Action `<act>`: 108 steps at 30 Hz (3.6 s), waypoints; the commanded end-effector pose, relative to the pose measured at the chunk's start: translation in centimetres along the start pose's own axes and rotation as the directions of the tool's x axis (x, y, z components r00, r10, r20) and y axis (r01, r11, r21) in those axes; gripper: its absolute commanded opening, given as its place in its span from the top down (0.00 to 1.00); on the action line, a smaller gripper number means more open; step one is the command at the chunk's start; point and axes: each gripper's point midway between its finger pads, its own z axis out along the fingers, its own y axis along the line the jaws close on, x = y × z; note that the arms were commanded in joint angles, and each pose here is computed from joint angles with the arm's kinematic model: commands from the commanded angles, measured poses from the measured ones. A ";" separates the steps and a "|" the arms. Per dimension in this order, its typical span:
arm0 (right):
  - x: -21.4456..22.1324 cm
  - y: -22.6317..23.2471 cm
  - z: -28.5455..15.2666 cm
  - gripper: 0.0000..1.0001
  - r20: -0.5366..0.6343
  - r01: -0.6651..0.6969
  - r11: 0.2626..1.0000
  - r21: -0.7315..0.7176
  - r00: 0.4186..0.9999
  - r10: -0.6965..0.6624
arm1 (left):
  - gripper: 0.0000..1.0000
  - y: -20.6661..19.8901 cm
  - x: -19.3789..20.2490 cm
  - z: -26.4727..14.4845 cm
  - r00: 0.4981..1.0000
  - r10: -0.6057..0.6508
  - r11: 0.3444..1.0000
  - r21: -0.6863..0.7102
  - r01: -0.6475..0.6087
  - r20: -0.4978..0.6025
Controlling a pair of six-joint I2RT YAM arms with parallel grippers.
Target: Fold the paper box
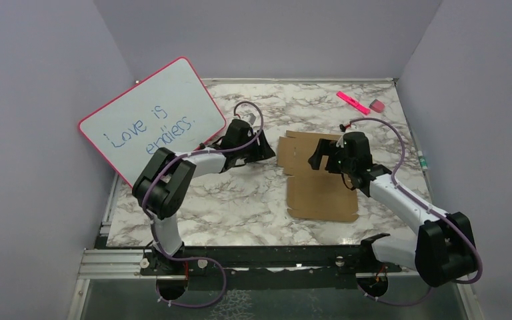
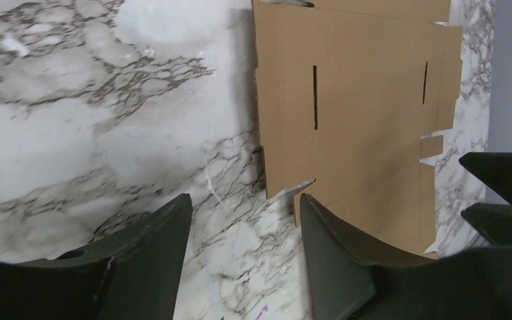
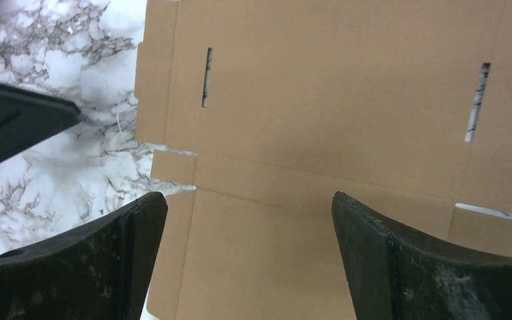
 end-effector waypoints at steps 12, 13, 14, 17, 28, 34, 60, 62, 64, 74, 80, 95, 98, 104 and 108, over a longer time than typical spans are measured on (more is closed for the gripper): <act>1.3 1.3 -0.8 0.00 0.017 -0.005 0.993 -0.119 1.000 0.007 | 0.60 -1.6 1.9 7.0 0.989 -0.029 0.985 0.163 0.053 -0.145; 1.4 1.3 -0.9 0.00 0.016 -0.002 0.993 -0.122 1.000 0.004 | 0.62 -1.7 2.1 7.2 0.987 -0.039 0.983 0.173 0.065 -0.154; 1.5 1.2 -0.9 0.00 0.014 0.002 0.992 -0.123 1.000 0.000 | 0.64 -1.7 2.3 7.3 0.986 -0.047 0.980 0.182 0.076 -0.160; 1.8 1.2 -1.0 0.00 0.004 0.010 0.992 -0.123 1.000 -0.010 | 0.73 -1.8 2.7 7.4 0.983 -0.055 0.976 0.199 0.090 -0.172; 2.3 2.3 -1.3 0.00 -0.023 0.052 0.979 -0.198 0.998 -0.057 | 1.00 0.6 4.1 3.1 0.981 -0.049 0.979 0.187 0.084 -0.186; 2.3 3.2 -0.9 0.00 -0.044 0.057 0.968 -0.245 0.997 -0.070 | 1.00 3.2 4.2 -2.2 0.983 -0.090 0.982 0.149 0.113 -0.157; -4.7 1.8 5.0 0.00 -0.035 -0.093 0.961 -0.259 0.996 0.086 | 0.37 4.7 -5.7 -6.1 0.998 -0.040 0.998 -0.049 0.043 0.054; -4.6 1.0 5.6 0.01 -0.053 -0.123 0.959 -0.255 0.992 0.113 | 0.36 4.8 -6.2 -5.0 0.998 -0.050 0.998 -0.043 0.052 0.043; -4.5 0.1 6.1 0.03 -0.073 -0.161 0.953 -0.258 0.986 0.147 | 0.35 5.0 -6.3 -3.9 0.998 -0.061 0.998 -0.032 0.062 0.030; -2.2 -1.6 8.6 0.15 -0.179 -0.280 0.911 -0.304 0.956 0.234 | 0.35 5.9 -5.0 -0.4 0.993 -0.105 0.994 0.006 0.105 -0.048; -0.9 -1.9 9.5 0.23 -0.218 -0.309 0.897 -0.316 0.944 0.248 | 0.36 5.7 -4.0 0.5 0.990 -0.114 0.993 0.031 0.117 -0.083; -1.0 -1.0 9.5 0.62 -0.237 -0.303 0.877 -0.372 0.945 0.226 | 0.54 4.1 -4.2 -0.5 0.995 -0.076 0.996 0.048 0.079 -0.066; -1.3 -1.4 9.4 0.71 -0.225 -0.281 0.895 -0.347 0.951 0.211 | 0.56 4.1 -4.3 -0.7 0.996 -0.061 0.998 0.029 0.063 -0.061; -2.0 -2.1 9.2 0.83 -0.188 -0.223 0.938 -0.264 0.966 0.176 | 0.66 3.8 -4.4 -0.6 0.998 -0.007 1.000 -0.019 0.006 -0.062; -2.5 -2.7 9.1 0.83 -0.165 -0.168 0.969 -0.182 0.977 0.138 | 0.72 3.9 -4.6 -0.9 0.997 0.051 0.994 -0.095 -0.056 -0.054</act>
